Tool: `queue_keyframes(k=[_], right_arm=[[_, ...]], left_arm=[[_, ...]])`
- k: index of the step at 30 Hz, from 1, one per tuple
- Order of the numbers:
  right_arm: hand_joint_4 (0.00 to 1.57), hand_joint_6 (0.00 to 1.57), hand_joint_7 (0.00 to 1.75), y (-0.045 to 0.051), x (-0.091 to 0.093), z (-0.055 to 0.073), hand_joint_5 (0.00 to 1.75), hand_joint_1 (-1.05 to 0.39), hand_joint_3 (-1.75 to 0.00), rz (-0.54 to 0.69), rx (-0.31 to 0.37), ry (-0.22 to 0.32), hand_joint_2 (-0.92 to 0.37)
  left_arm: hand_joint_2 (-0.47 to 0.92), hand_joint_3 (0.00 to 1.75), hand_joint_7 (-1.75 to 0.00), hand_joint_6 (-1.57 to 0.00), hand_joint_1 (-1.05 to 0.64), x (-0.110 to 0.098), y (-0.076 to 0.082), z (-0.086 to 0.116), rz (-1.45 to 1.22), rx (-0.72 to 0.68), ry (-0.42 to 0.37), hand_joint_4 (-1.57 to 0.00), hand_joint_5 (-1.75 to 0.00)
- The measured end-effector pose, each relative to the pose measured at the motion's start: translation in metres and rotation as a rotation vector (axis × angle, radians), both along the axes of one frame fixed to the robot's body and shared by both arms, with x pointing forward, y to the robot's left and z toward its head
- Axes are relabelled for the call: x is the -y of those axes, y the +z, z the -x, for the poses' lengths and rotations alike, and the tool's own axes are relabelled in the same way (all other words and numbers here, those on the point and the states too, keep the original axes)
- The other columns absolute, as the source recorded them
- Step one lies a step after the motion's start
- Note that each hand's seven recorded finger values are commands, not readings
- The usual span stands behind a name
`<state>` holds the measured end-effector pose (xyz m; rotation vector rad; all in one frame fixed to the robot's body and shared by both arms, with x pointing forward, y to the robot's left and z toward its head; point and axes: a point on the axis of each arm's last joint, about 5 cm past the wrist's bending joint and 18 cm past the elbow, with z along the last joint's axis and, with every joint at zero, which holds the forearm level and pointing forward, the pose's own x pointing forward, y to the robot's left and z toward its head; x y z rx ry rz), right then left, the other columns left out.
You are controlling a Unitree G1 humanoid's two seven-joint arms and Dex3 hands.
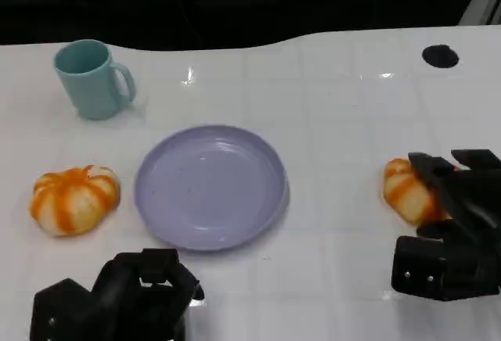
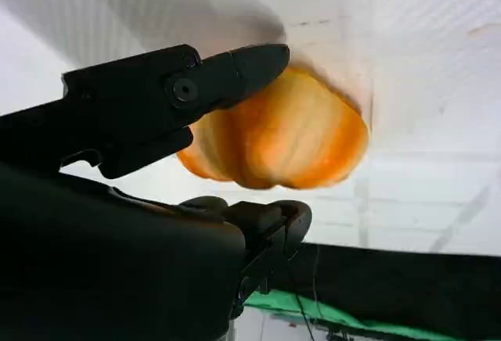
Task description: Grasp the bread from the table and place it into the plate.
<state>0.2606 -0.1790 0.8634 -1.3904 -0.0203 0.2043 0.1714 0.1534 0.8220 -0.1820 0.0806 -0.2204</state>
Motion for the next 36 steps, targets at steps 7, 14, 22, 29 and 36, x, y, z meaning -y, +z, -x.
queue_keyframes(k=[7,14,22,29,36], right_arm=[[0.69,0.65,0.06,-0.0052,-0.002,-0.009,0.21,-0.37,-0.02,0.021,0.016,0.01,-0.92],[0.92,0.86,1.33,-0.0114,-0.002,-0.011,1.72,-0.15,-0.17,-0.093,0.144,0.023,-0.85],[0.91,0.69,1.75,-0.0179,-0.004,-0.008,1.75,-0.18,-1.03,-0.127,0.242,0.053,-0.38],[0.95,0.73,1.75,-0.0191,-0.004,-0.007,1.75,-0.17,-1.08,-0.145,0.295,0.057,-0.32],[0.97,0.72,1.75,-0.0162,-0.009,-0.008,1.75,-0.16,-1.15,-0.187,0.383,0.087,-0.28]], left_arm=[[0.52,0.73,-0.86,-1.4,-1.05,0.0,0.0,0.0,0.0,0.001,-0.001,-1.57,-1.23],[0.53,0.72,-0.86,-1.41,-1.05,0.001,0.001,0.001,-0.004,0.003,0.004,-1.57,-1.23],[0.53,0.72,-0.86,-1.4,-1.05,0.001,0.001,0.002,-0.002,0.003,0.002,-1.57,-1.23],[0.53,0.71,-0.86,-1.4,-1.05,0.001,0.001,0.001,-0.002,0.004,0.001,-1.57,-1.23],[0.52,0.71,-0.86,-1.39,-1.05,0.002,0.002,0.001,-0.002,0.003,0.0,-1.57,-1.23]])
